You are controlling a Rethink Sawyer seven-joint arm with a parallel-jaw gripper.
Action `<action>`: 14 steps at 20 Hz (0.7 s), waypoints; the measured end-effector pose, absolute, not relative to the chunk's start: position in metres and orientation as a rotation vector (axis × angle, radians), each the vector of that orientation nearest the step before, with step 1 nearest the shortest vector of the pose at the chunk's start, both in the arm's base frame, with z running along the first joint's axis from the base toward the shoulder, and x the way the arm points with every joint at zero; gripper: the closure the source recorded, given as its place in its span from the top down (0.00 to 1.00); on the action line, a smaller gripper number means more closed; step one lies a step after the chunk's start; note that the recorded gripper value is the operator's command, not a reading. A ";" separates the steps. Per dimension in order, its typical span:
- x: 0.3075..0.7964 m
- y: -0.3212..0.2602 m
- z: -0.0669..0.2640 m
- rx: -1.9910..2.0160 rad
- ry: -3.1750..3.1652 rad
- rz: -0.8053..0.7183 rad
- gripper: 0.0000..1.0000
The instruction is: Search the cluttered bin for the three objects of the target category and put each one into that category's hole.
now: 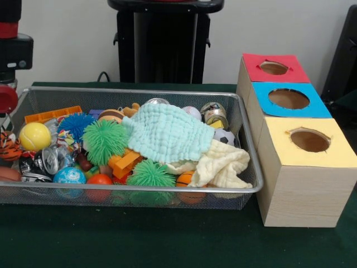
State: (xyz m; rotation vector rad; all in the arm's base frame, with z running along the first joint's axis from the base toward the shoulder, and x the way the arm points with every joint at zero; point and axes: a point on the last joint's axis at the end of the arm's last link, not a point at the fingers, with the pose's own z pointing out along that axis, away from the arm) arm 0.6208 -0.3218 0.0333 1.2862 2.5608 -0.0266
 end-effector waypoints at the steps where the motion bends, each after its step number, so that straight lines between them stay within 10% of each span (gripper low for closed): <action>1: 0.619 -0.321 0.030 1.290 2.565 -0.024 0.00; 14: 0.599 -0.304 -0.022 1.337 2.624 0.022 0.00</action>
